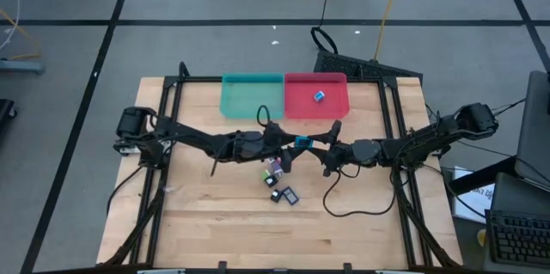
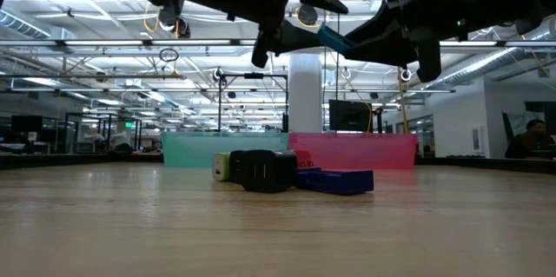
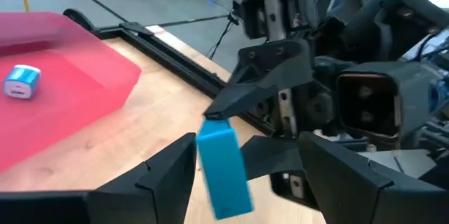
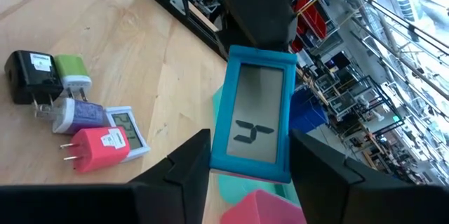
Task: Sort charging adapters and watches
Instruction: Put the blue watch in the blue bin
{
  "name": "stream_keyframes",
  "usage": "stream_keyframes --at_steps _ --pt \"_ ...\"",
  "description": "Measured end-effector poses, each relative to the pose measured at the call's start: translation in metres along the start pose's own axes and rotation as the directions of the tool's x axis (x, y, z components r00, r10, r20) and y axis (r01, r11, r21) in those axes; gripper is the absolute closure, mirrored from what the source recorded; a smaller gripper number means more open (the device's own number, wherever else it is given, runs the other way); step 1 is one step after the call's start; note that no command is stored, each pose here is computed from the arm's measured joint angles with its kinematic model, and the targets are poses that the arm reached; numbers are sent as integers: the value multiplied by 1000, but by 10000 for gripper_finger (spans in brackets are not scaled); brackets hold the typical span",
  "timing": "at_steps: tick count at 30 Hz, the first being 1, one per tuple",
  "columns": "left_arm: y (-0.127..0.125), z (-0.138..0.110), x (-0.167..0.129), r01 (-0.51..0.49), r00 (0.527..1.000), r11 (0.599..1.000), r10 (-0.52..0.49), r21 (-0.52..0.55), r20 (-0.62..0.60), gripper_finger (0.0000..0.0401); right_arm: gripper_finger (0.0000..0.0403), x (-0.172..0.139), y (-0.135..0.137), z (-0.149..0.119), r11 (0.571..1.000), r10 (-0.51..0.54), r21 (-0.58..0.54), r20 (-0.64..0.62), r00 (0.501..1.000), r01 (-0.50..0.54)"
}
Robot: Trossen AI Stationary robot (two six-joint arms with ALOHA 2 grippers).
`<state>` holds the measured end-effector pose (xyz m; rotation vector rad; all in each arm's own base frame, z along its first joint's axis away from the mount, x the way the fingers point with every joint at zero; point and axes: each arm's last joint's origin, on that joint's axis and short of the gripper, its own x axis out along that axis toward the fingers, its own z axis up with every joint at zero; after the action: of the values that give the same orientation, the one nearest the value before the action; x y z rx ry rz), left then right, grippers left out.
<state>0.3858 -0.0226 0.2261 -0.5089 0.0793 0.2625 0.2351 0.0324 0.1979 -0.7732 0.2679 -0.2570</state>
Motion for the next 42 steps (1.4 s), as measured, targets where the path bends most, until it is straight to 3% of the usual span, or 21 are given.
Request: stream_keyframes --at_steps 9,22,28,34,42 --pt "6 2 0 -27 999 1000 26 -13 -29 159 245 0 0 0 1000 0 0 -1 1000 0" --pt "6 1 0 2 998 1000 -2 -14 -56 313 243 0 0 0 1000 -3 -1 0 1000 3" --pt "11 6 0 -7 998 1000 8 28 -56 339 241 0 -1 1 1000 -11 5 2 1000 11" --pt "12 26 -11 -17 998 993 23 118 -52 325 224 -1 -5 4 985 -21 170 29 999 16" --pt "6 52 -33 -53 998 962 59 269 -18 345 211 -16 -17 5 946 -8 325 14 1000 3"
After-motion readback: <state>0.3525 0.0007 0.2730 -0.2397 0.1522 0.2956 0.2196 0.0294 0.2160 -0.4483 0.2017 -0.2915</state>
